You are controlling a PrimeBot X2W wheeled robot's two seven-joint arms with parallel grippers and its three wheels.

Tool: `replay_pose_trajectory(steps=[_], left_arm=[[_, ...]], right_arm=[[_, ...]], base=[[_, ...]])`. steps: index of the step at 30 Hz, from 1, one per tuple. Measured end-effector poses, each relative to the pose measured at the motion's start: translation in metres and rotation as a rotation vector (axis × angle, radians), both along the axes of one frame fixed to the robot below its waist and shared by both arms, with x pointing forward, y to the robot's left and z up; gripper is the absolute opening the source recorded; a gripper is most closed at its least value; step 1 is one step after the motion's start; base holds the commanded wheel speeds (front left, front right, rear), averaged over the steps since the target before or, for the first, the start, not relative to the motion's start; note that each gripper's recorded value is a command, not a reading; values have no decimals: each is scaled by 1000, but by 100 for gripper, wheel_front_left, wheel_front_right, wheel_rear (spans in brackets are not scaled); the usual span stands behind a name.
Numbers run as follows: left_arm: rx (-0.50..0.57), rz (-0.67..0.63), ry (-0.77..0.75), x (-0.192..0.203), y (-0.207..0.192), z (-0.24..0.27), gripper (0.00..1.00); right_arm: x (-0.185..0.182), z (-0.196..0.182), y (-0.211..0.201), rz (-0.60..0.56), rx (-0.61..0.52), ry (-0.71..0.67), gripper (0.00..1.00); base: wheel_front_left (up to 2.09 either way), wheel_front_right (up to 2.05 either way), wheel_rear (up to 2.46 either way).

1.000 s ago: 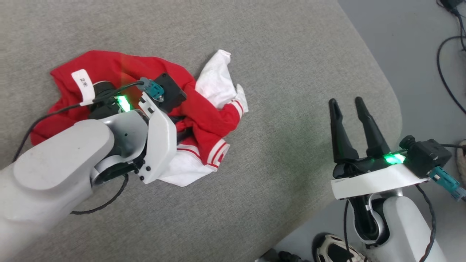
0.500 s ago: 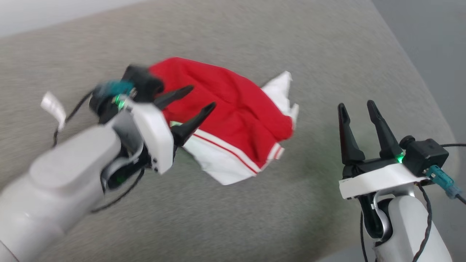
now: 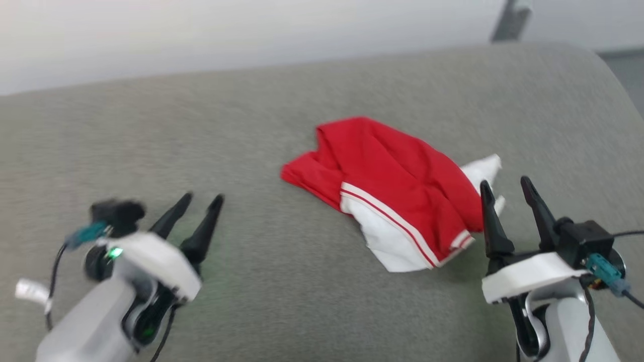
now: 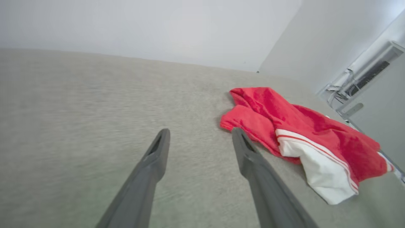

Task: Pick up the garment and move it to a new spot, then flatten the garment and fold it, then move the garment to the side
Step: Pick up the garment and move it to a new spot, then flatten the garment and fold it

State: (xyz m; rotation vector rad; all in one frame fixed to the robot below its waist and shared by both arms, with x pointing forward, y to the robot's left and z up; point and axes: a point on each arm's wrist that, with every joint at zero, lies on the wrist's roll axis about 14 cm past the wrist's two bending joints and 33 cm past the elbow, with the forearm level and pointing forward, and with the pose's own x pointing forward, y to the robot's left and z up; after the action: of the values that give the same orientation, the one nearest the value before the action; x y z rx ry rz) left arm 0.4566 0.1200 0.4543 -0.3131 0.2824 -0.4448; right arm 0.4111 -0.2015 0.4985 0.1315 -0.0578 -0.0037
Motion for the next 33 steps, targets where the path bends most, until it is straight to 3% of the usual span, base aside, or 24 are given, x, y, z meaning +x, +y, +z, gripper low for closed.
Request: replay_pose_trajectory(steps=[8, 15, 22, 33], left_arm=[[74, 256, -88, -59, 88, 10, 100], [175, 394, -149, -99, 125, 10, 100], [270, 441, -218, -117, 129, 19, 100], [272, 473, -263, -120, 123, 28, 100]], right_arm=[[-13, 10, 20, 54, -7, -26, 100], [-25, 8, 17, 45, -15, -24, 100], [-34, 10, 5, 13, -22, -33, 100], [-39, 3, -1, -6, -8, -12, 100]], base=[[0, 0, 0], [0, 0, 0], [0, 0, 0], [0, 0, 0]])
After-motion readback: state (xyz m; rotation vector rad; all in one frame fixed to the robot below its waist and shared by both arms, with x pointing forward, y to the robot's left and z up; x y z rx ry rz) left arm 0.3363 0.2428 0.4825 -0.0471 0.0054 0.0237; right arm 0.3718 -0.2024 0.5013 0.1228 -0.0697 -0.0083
